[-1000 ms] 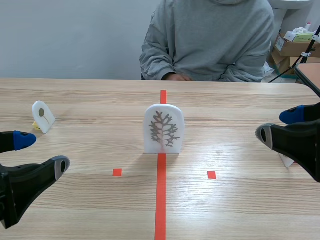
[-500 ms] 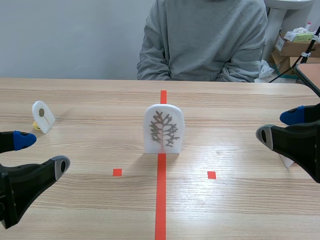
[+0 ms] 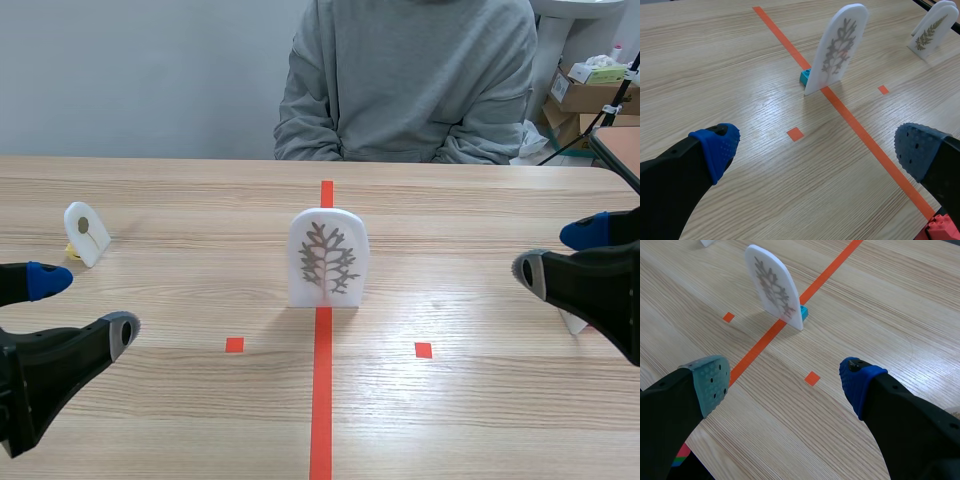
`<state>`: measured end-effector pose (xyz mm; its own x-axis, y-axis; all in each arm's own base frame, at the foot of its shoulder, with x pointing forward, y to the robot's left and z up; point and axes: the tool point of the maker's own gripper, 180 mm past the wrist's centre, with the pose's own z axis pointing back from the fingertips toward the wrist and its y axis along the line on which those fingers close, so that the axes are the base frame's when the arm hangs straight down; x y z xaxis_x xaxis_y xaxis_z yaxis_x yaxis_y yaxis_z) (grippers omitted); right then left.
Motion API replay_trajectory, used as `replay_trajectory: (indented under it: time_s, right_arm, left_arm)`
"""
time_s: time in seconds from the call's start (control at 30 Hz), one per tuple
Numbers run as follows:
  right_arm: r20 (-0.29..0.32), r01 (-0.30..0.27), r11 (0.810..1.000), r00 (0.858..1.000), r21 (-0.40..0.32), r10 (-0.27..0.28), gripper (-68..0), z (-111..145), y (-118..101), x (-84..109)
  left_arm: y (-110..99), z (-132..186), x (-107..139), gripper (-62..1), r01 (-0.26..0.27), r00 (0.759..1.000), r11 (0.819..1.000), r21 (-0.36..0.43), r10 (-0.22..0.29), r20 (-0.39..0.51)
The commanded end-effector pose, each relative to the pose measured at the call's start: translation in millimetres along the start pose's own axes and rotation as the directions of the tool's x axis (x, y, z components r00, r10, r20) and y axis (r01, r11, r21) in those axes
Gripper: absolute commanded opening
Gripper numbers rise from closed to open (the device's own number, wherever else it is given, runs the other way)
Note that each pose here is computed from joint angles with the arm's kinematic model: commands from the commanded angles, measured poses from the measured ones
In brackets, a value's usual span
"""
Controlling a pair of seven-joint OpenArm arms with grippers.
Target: Do the leaf sorting experiment
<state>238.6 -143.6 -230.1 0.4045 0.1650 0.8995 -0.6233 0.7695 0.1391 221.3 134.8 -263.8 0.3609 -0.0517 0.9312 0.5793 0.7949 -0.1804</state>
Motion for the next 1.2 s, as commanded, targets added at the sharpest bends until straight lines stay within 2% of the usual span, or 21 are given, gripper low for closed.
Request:
replay_trajectory:
  time_s: [0.0, 0.13, 0.4, 0.6, 0.73, 0.97, 1.17]
  right_arm:
    - [0.019, -0.024, 1.0, 1.0, 0.004, 0.024, -22.5, 0, -2, 8.2]
    - [0.016, -0.025, 1.0, 1.0, 0.003, 0.025, -22.5, 0, -3, 7.7]
    - [-0.048, -0.073, 0.997, 0.996, -0.037, 0.071, -22.5, 0, -11, -4.3]
    - [-0.079, -0.17, 0.981, 0.984, -0.098, 0.162, -20.0, 0, -28, -1.8]
    - [-0.094, -0.24, 0.964, 0.969, -0.118, 0.23, -19.6, -8, -46, 5.3]
    - [-0.137, -0.314, 0.949, 0.942, -0.034, 0.307, -19.6, -52, -62, 8.7]
    - [-0.181, -0.327, 0.94, 0.923, 0.098, 0.34, -19.6, -103, -52, 3.1]
  left_arm:
    - [-3, 0, 11, 1.4, 0.013, 0.999, 1.0, -0.01, -0.012, 0.034]
    - [-3, 0, 11, 1.4, 0.013, 0.999, 1.0, -0.01, -0.012, 0.034]
    - [-3, 0, 11, 1.4, 0.013, 0.999, 1.0, -0.01, -0.012, 0.034]
    - [-3, 0, 11, 1.4, 0.013, 0.999, 1.0, -0.01, -0.012, 0.035]
    - [-3, 0, 11, 1.4, 0.012, 0.999, 1.0, -0.01, -0.012, 0.035]
    - [-3, 0, 11, 1.4, 0.011, 0.999, 1.0, -0.01, -0.011, 0.035]
    - [-4, -1, 9, 1.4, 0.006, 1.0, 1.0, -0.008, -0.005, 0.029]
